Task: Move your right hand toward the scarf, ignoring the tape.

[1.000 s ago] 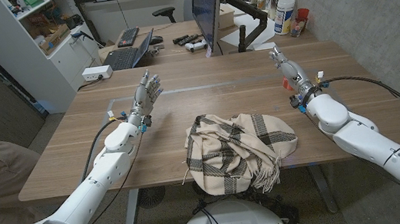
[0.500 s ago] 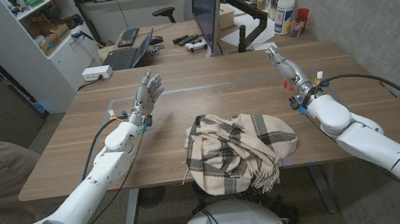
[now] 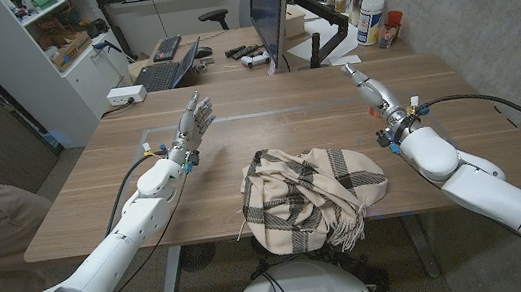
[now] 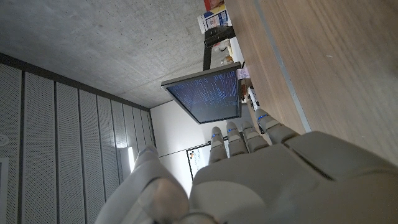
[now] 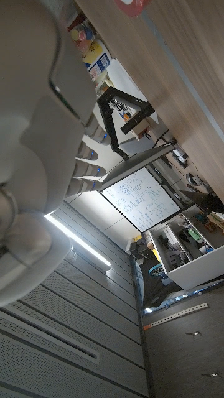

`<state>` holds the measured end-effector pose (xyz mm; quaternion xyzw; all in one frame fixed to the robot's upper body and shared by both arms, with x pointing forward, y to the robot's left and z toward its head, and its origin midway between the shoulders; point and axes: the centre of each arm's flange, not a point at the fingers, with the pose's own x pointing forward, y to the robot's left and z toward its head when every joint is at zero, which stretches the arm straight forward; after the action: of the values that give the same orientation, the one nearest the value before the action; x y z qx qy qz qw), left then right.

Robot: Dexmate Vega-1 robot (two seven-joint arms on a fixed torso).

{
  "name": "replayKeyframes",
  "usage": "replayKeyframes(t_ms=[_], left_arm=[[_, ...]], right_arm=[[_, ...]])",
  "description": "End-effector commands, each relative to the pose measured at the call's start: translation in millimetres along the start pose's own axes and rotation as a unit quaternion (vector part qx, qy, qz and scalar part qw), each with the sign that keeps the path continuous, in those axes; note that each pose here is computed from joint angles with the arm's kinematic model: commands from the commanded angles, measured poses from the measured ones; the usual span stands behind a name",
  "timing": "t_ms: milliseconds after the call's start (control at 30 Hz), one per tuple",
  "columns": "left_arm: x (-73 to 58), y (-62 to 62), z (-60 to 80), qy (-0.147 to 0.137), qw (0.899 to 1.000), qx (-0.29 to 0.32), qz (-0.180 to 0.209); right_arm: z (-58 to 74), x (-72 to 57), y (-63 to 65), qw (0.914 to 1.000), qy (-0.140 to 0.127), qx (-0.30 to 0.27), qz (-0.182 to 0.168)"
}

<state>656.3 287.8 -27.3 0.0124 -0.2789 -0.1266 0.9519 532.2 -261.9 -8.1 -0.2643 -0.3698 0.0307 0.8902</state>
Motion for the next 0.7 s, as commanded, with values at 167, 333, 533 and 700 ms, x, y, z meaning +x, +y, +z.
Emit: replayKeyframes(t_ms=[167, 333, 533, 700], left_arm=[[3.6, -5.8, 0.3, 0.0, 1.0, 0.008, -0.012], [1.6, -4.9, -0.1, -0.003, 1.0, 0.005, -0.005], [-0.4, -3.2, -1.3, 0.0, 1.0, 0.006, -0.006], [-0.5, -3.2, -3.3, 0.001, 1.0, 0.005, -0.006]], right_arm=[[15.6, -11.0, 5.8, 0.995, -0.014, -0.09, 0.041], [18.9, -11.9, 10.6, 0.99, -0.018, -0.12, 0.072], [23.9, -14.2, 22.7, 0.988, -0.025, -0.126, 0.086], [28.5, -18.8, 31.6, 0.9872, -0.031, -0.131, 0.086]])
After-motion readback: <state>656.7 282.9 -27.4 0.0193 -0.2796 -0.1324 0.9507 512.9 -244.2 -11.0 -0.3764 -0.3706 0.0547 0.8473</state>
